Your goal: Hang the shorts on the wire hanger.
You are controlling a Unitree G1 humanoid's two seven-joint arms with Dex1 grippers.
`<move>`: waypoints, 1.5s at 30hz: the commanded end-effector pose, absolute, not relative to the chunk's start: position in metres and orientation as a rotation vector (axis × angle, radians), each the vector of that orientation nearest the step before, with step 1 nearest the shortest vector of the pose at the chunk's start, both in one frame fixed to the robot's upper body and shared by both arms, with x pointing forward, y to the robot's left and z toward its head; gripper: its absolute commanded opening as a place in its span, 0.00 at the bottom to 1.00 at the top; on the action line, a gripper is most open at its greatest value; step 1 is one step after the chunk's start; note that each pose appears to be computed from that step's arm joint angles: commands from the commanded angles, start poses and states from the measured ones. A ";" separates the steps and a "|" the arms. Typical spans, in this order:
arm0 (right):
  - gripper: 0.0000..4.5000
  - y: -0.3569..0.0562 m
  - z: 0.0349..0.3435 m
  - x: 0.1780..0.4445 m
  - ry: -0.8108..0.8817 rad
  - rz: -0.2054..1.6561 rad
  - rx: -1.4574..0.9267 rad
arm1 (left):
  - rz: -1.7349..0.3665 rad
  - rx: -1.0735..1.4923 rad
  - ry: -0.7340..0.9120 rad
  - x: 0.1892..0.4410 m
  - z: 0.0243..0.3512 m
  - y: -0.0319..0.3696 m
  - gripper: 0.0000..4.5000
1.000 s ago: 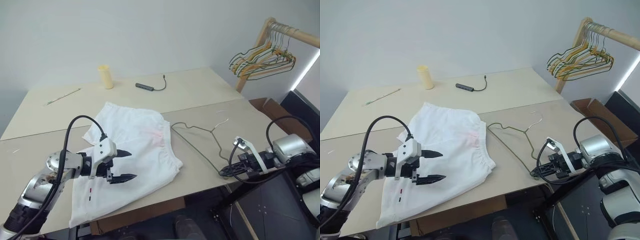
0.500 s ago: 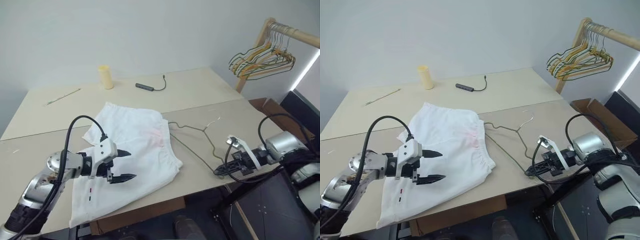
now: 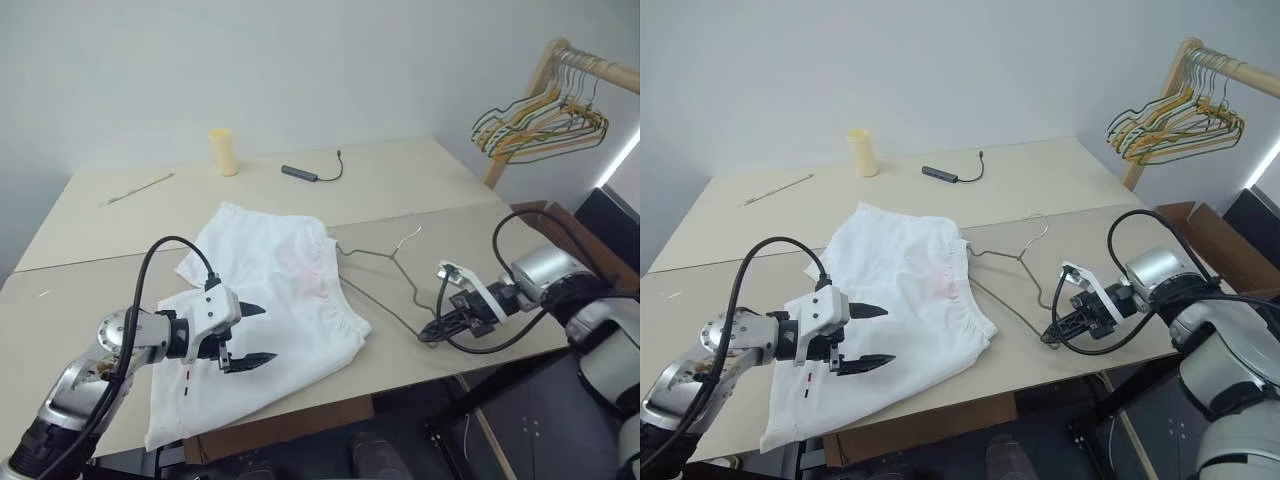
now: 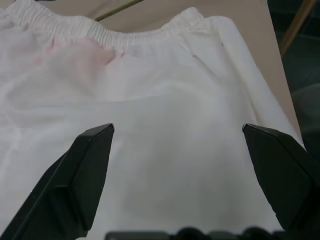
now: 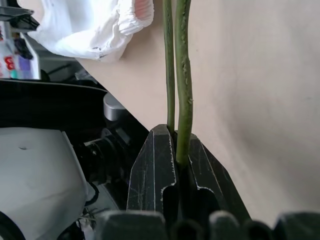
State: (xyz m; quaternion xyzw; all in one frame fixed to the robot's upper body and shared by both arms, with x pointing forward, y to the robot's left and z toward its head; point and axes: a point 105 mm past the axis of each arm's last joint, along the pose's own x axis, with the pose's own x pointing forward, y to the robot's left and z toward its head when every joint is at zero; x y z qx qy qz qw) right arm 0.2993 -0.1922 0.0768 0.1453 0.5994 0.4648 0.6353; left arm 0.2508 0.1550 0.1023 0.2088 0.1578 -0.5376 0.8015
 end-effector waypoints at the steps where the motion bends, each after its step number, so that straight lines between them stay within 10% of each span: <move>1: 0.00 -0.181 0.086 0.313 1.326 1.103 0.340 | -1.139 0.468 0.292 0.254 0.112 0.153 0.99; 22: 0.00 -0.160 0.095 0.341 1.207 1.090 0.342 | -1.115 0.451 0.247 0.267 0.116 0.145 0.99; 34: 0.00 -0.151 0.113 0.374 0.821 1.178 0.063 | -1.081 0.472 0.219 0.277 0.120 0.149 0.99; 45: 0.00 -0.128 0.145 0.369 0.540 1.240 -0.368 | -0.992 0.461 -0.188 0.335 0.265 0.159 0.99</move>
